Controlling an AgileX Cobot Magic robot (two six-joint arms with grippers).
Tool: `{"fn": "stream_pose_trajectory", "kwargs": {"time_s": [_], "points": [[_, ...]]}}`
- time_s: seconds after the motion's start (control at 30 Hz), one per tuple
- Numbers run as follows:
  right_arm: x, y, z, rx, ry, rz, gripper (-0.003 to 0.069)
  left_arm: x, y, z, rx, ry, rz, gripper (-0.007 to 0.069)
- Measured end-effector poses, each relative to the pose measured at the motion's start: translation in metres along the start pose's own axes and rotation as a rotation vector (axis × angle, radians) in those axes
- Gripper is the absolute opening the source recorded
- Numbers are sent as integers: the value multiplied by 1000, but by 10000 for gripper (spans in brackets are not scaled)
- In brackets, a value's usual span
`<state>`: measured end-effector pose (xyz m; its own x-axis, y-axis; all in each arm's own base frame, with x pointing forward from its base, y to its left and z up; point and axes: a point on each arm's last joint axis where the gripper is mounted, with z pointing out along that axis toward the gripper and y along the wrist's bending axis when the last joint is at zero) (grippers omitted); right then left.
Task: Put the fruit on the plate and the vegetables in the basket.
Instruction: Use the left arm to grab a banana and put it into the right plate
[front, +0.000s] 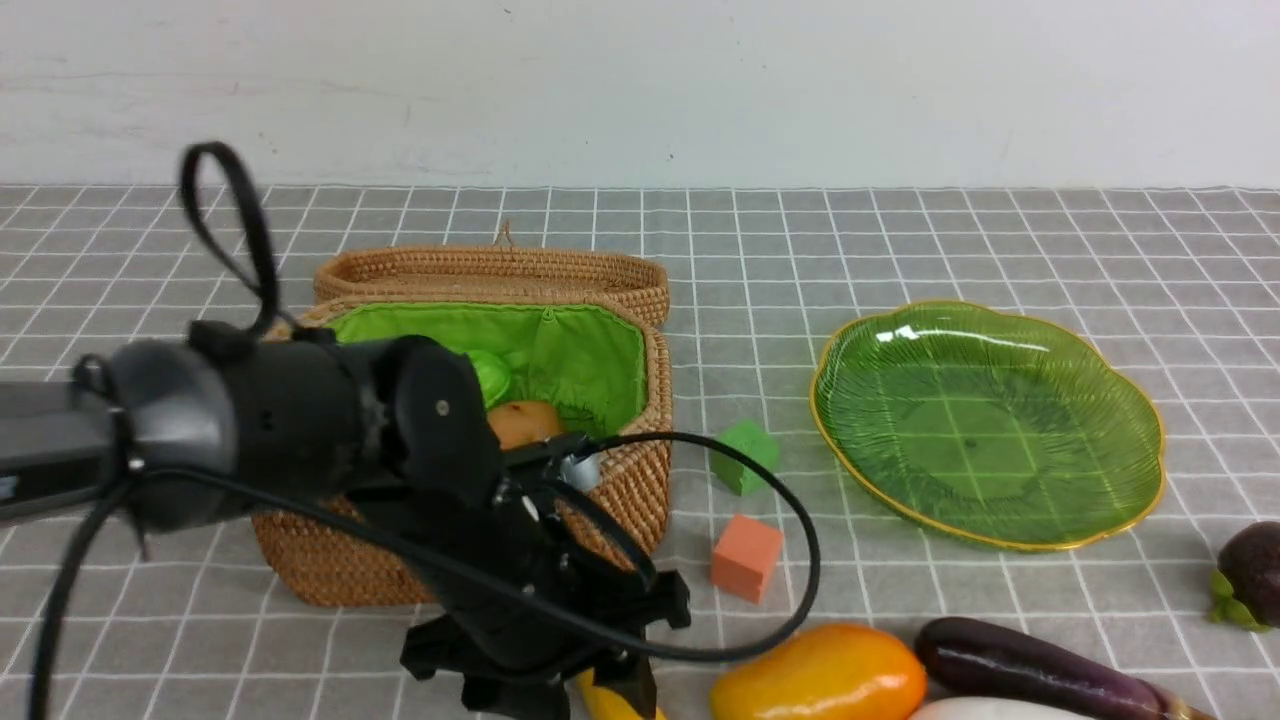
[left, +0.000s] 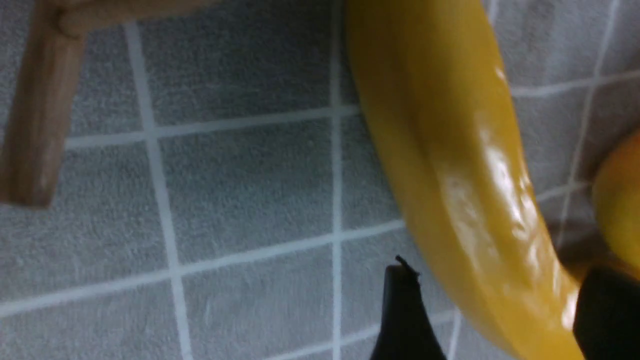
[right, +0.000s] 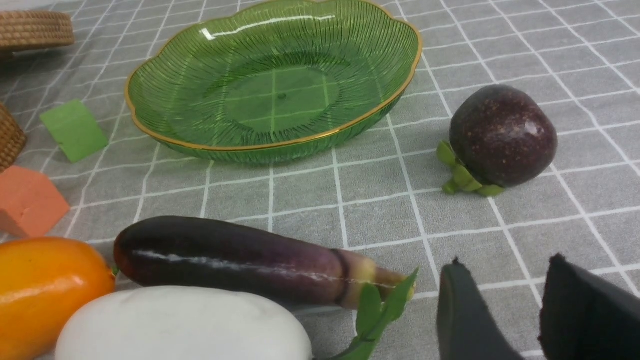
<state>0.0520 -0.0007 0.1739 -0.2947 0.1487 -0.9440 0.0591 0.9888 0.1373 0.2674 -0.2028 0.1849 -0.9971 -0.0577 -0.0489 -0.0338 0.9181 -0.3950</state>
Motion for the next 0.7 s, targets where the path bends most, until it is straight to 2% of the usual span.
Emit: {"fn": "stream_pose_trajectory", "kwargs": {"time_s": [0.2,0.5,0.6,0.67,0.7], "points": [[0,0,0,0,0,0,240,-12,-3,12,-13,-27,-74,435],[0,0,0,0,0,0,240,-15,1,28,-31,-10,-101,433],[0,0,0,0,0,0,240,-15,1,28,-32,-7,-94,412],[0,0,0,0,0,0,240,-14,1,28,-35,1,-76,372],[0,0,0,0,0,0,240,-14,1,28,-39,11,-56,318]]}}
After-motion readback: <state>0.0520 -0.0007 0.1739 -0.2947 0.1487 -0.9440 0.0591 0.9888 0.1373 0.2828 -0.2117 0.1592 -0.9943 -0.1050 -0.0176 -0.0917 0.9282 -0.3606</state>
